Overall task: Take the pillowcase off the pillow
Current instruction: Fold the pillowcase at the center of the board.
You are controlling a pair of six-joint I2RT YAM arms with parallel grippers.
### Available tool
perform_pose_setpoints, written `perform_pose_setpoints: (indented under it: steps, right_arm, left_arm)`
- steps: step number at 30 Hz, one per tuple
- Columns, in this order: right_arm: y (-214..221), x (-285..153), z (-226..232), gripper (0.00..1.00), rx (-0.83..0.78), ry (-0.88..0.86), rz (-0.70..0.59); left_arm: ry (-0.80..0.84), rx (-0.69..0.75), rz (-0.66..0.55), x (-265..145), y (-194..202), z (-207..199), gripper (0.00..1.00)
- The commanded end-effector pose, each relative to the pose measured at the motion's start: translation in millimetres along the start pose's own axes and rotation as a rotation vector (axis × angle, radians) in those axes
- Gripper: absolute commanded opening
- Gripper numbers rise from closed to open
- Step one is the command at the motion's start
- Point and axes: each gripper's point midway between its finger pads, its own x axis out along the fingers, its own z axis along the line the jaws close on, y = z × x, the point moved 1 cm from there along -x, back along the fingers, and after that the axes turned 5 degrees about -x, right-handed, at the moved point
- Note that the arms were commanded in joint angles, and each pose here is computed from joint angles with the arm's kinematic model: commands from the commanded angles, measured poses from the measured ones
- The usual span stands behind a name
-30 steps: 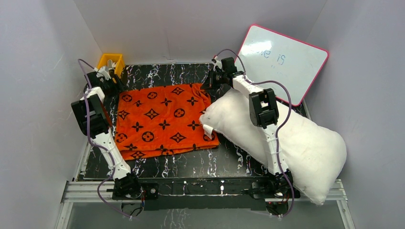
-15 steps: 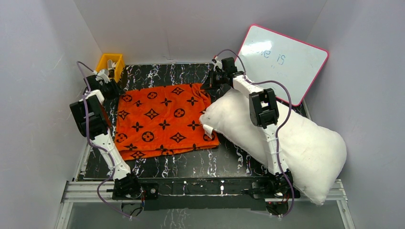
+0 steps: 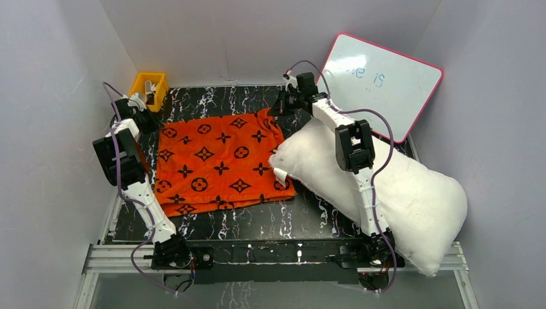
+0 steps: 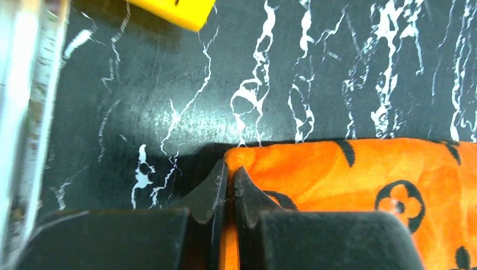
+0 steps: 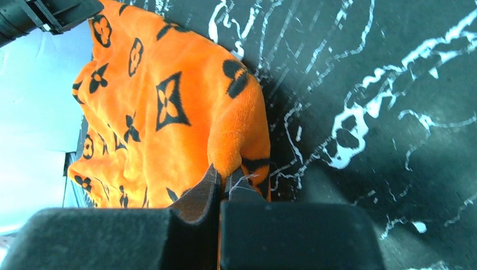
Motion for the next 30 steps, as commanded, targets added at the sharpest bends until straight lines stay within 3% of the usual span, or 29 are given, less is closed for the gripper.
perform_pose_setpoints:
  steps: [1,9,13,19,30]
  right_arm:
    - [-59,-17,59,0.0,-0.166,-0.07,-0.15]
    - [-118,-49,110,0.0,-0.334,-0.107,-0.356]
    - [-147,-66,129,0.0,-0.4,-0.105,-0.439]
    - [-159,-70,134,0.0,-0.41,-0.122,-0.46]
    - [-114,-78,135,0.0,-0.453,-0.118,-0.355]
  left_arm:
    - [-0.037,0.106,-0.256,-76,-103,-44,0.0]
    - [-0.106,0.188,-0.522,-140,-191,-74,0.0]
    - [-0.089,0.2,-0.56,-144,-209,-81,0.0]
    - [-0.101,0.225,-0.52,-134,-197,-71,0.0]
    - [-0.123,0.267,-0.52,-123,-153,-45,0.0]
